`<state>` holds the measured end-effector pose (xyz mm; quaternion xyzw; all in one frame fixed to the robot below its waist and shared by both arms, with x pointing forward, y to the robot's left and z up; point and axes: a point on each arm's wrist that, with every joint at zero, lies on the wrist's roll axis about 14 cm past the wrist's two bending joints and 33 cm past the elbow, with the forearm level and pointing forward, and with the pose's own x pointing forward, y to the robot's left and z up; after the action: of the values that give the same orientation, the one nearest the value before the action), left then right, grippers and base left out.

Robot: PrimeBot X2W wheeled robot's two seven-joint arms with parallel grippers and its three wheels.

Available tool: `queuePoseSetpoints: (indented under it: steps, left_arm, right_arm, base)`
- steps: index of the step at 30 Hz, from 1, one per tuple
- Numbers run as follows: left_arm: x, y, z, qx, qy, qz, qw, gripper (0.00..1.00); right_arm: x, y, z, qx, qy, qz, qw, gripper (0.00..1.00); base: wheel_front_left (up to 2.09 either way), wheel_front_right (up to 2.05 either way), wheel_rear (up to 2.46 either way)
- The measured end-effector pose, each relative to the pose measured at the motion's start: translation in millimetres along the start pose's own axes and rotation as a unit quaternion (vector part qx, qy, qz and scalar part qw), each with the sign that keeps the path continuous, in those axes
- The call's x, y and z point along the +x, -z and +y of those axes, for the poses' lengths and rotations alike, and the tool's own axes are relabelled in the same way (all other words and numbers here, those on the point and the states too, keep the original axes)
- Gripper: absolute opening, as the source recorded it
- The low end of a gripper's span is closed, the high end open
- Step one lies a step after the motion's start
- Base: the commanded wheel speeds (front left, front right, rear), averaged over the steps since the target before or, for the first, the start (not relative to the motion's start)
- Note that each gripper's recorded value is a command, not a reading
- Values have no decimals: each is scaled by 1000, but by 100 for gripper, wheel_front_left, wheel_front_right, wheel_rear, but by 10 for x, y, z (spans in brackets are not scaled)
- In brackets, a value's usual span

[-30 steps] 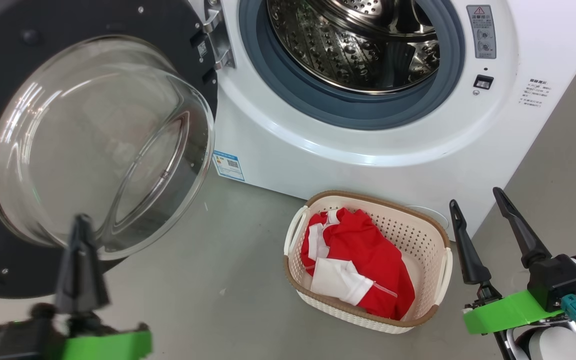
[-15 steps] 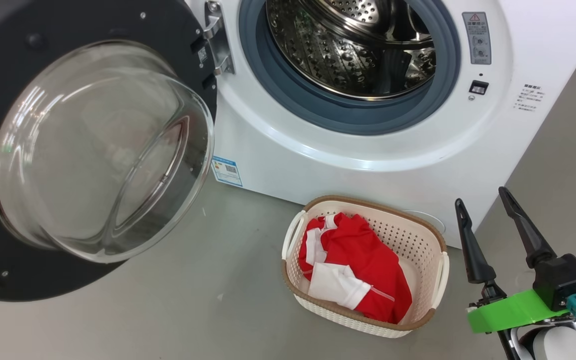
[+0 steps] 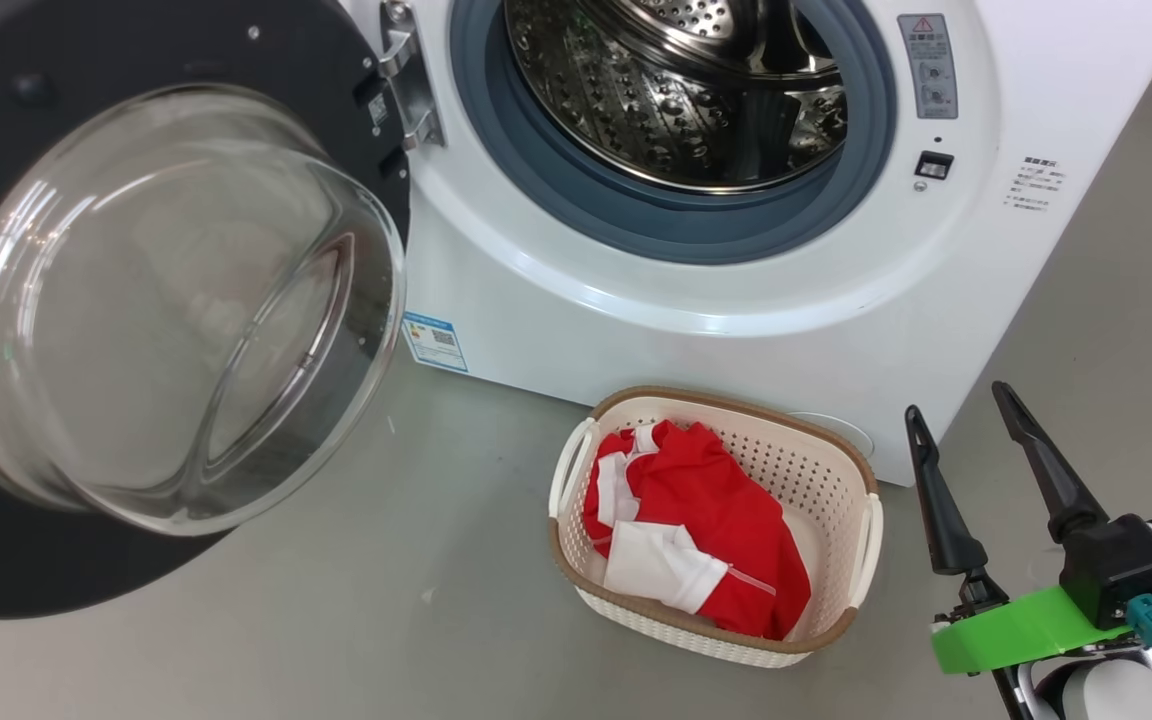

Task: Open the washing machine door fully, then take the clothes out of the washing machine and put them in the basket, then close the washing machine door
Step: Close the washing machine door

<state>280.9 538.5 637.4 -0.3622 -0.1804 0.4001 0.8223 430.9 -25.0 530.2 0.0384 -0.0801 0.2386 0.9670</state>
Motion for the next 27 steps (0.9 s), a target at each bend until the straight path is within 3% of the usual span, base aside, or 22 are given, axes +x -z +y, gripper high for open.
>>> queuePoseSetpoints:
  steps: [7, 14, 27]
  left_arm:
    - [91, 188, 91, -33, -8, 91, 995, 0]
    - [55, 456, 105, -71, 9, 186, 980, 0]
    - [-50, 515, 42, -136, 44, 228, 963, 0]
  right_arm:
    - [-32, 31, -39, -6, 4, 5, 1000, 100]
    - [-58, 50, -86, -9, 11, 8, 1000, 100]
    - [-23, 83, -40, -6, 3, 11, 1000, 100]
  base:
    - [0, 0, 0]
    - [0, 0, 0]
    - [0, 0, 0]
